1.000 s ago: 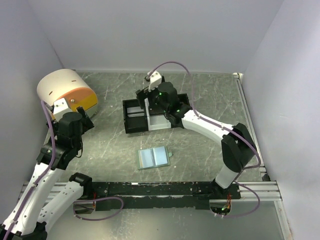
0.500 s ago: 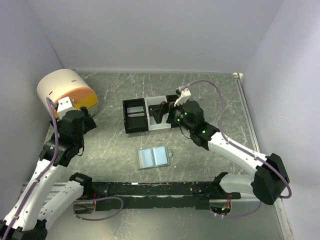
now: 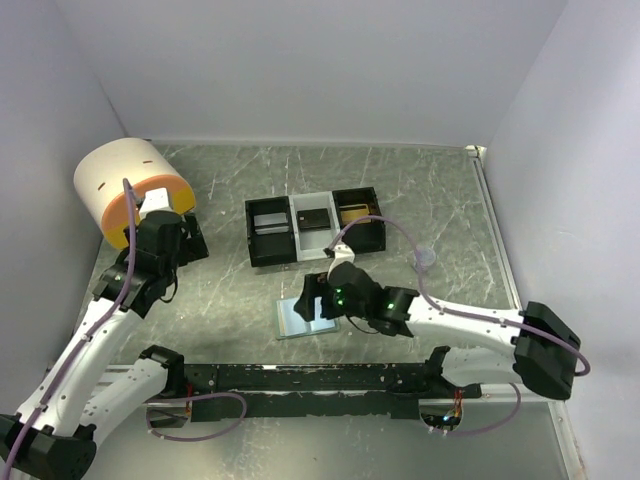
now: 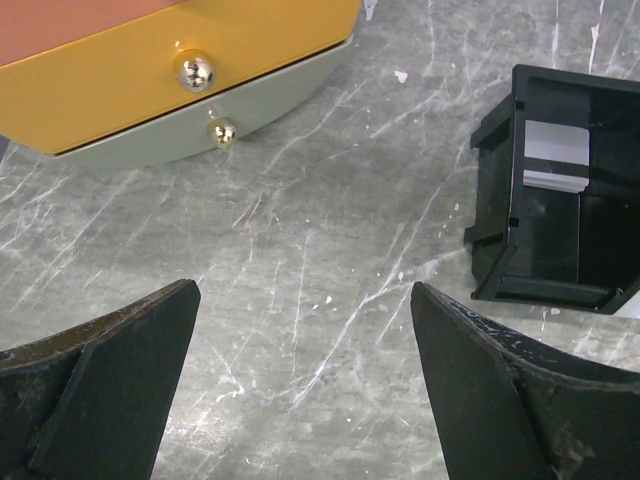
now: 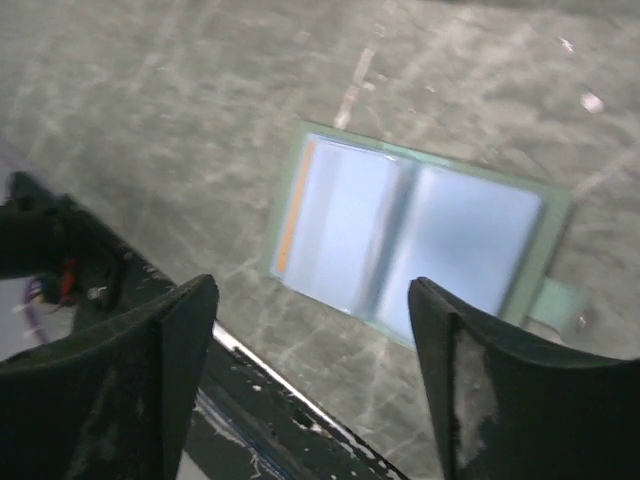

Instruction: Take the credit cards out of the card holder

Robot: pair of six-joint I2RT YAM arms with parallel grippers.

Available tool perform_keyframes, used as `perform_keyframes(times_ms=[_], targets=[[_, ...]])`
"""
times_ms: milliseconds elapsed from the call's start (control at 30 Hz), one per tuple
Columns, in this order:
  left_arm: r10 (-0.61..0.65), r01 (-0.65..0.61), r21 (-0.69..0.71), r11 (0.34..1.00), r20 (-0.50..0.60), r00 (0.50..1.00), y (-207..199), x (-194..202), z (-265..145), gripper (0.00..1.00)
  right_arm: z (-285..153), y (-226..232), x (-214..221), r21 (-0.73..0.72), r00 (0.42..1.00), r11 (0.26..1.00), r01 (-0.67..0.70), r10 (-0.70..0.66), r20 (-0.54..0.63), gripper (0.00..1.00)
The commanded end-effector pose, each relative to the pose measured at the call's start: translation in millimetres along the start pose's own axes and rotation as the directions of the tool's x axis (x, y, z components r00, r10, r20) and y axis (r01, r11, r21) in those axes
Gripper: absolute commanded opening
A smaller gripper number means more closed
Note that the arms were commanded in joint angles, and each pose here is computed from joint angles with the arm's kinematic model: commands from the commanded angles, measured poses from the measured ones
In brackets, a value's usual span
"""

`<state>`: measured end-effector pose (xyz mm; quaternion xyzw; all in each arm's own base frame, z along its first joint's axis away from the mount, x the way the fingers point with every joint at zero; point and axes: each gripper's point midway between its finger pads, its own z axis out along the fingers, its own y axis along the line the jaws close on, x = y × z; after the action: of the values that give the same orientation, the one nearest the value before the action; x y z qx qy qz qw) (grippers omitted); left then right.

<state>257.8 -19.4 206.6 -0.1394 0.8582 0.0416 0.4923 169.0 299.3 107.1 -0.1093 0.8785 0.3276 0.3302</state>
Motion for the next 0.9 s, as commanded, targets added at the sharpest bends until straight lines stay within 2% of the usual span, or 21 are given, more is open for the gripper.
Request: perform_keyframes(times_ms=[0, 133, 267, 600, 867], targets=[[0.014, -0.015, 0.042, 0.999, 0.002, 1.0, -8, -1, 3, 0.99, 4, -28, 3, 0.26, 1.0, 0.966, -0.017, 0.012, 0.022, 0.71], [0.017, -0.017, 0.041, 0.999, 0.001, 1.0, -8, -1, 4, 1.0, 16, -21, 5, 0.287, 0.999, 0.957, 0.045, -0.045, -0.006, 0.59], [0.015, -0.015, 0.03, 0.999, 0.003, 1.0, -6, -1, 4, 1.0, 30, -2, 9, 0.25, 0.996, 0.964, 0.091, -0.086, -0.032, 0.55], [0.012, -0.013, 0.019, 1.0, 0.012, 1.0, -4, -2, 3, 0.99, 56, -1, 33, 0.324, 0.978, 0.927, 0.187, -0.146, -0.147, 0.56], [0.014, -0.014, 0.006, 1.0, 0.008, 1.0, -2, -2, 4, 1.0, 68, 0, 41, 0.343, 0.965, 0.91, 0.234, -0.174, -0.197, 0.57]])
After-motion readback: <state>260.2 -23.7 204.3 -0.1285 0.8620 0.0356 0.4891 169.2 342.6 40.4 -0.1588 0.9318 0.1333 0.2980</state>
